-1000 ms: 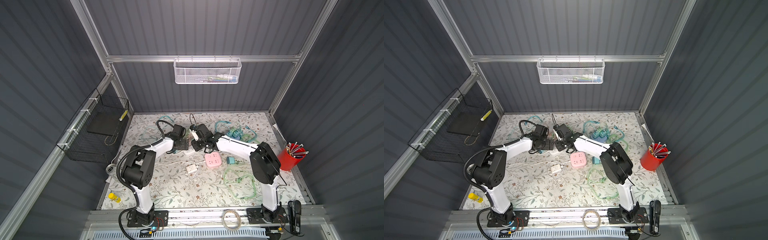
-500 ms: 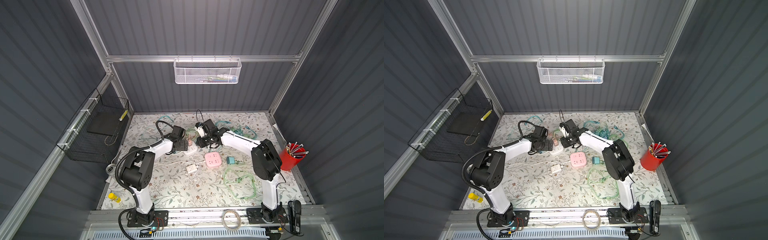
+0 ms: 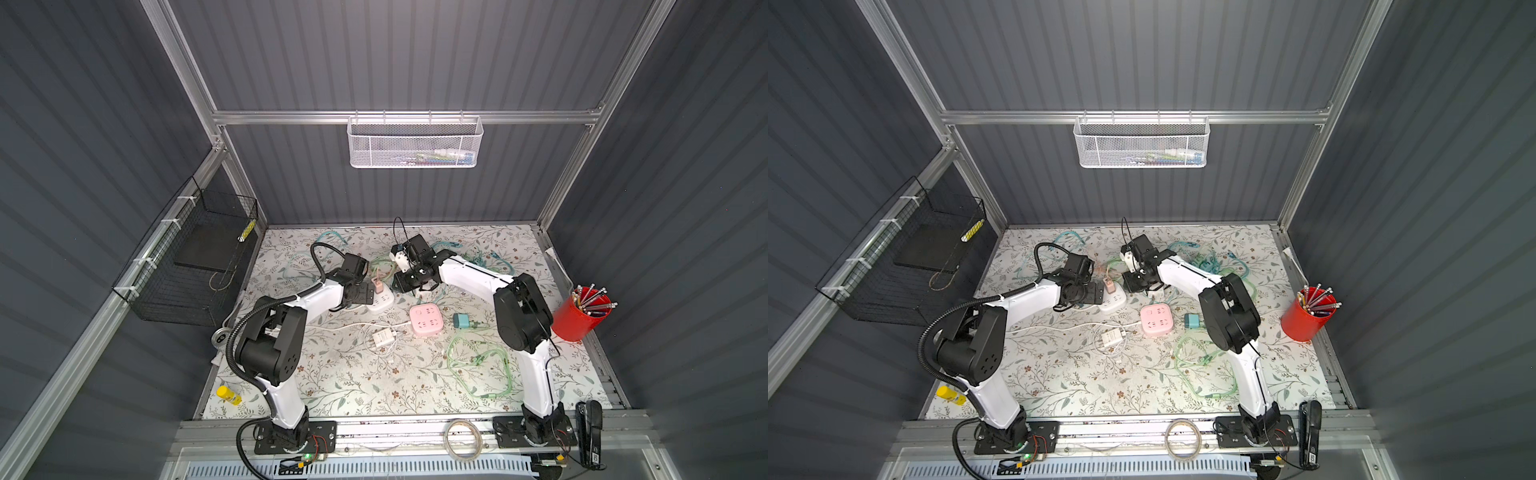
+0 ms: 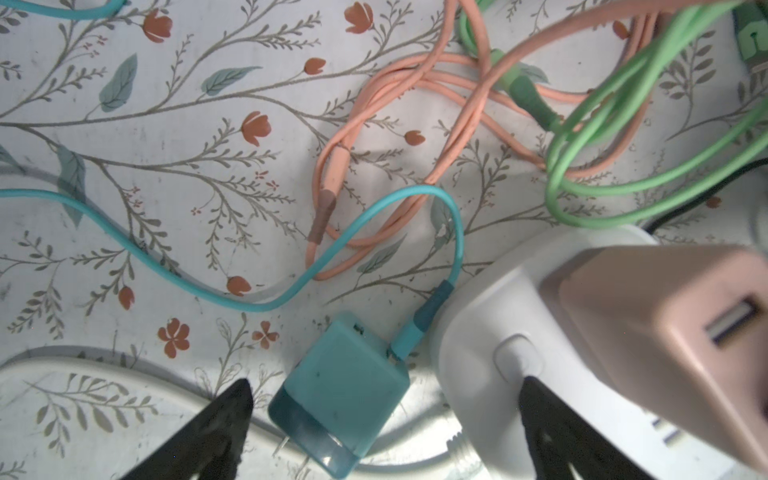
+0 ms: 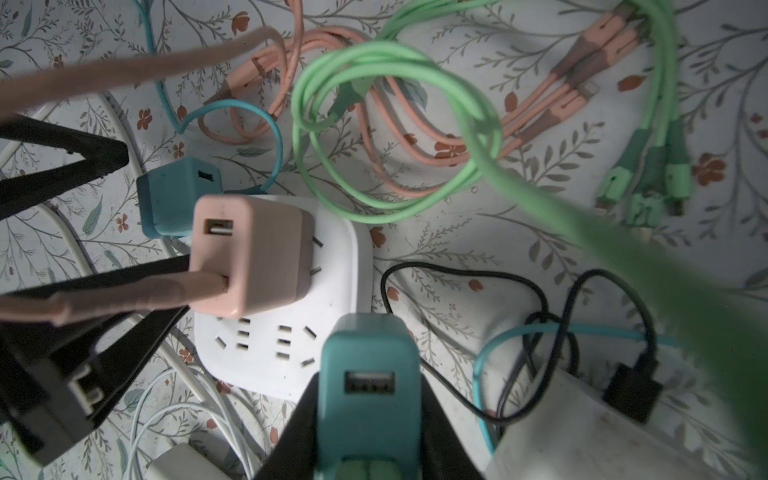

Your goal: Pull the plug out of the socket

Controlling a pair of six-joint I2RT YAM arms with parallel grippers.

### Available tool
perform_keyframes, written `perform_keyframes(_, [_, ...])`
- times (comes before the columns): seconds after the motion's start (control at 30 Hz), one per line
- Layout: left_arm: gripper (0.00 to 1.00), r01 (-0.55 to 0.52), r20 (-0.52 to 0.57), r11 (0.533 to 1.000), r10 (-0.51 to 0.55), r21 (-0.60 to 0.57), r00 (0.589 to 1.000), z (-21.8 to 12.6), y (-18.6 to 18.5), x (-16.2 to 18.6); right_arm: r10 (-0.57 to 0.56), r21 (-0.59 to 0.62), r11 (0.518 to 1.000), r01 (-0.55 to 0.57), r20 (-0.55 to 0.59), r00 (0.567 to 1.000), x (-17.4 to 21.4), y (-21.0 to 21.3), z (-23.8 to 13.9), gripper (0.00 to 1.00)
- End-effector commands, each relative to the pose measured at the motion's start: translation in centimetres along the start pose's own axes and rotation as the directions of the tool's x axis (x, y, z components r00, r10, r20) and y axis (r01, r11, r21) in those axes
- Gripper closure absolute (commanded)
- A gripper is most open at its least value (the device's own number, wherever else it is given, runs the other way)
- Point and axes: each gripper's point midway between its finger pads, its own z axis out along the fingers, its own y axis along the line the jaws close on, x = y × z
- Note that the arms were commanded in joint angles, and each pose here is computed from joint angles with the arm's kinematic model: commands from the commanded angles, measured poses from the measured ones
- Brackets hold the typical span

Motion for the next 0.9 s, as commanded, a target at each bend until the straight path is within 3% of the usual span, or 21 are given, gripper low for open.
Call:
perform_keyframes(0.0, [0.01,-0.09,-0.225,0.995,0.08,-0.034,0.971,0.8,1.5,6.5,0.003,-0.04,0.999,-0.004,-0.034,0.999,0.3,0.2,0.3,0.92])
perform_keyframes(0.37, [0.01,-0.114,-0.162,0.993,0.114,0.005,0.98,-0.5,1.1,5.5,0.008,-0.061,0.998,-0.013,-0.093,0.996,0.4,-0.5,1.8,0.89])
perform_keyframes(0.5, [0.0,-0.119,-0.123,0.993,0.121,0.027,0.985,-1.1,0.8,4.7,0.026,-0.127,0.991,-0.041,-0.115,0.993,0.9,0.3,1.7,0.87])
perform_keyframes(0.77, [0.01,-0.13,-0.076,0.991,0.133,0.041,0.988,-2.0,0.5,3.4,0.041,-0.117,0.991,-0.058,-0.14,0.989,1.7,-0.1,1.7,0.74])
perform_keyframes(0.87, [0.0,-0.129,-0.057,0.99,0.132,0.052,0.99,-2.4,0.3,3.0,0.043,-0.106,0.993,-0.057,-0.137,0.99,1.4,-0.3,1.5,0.63])
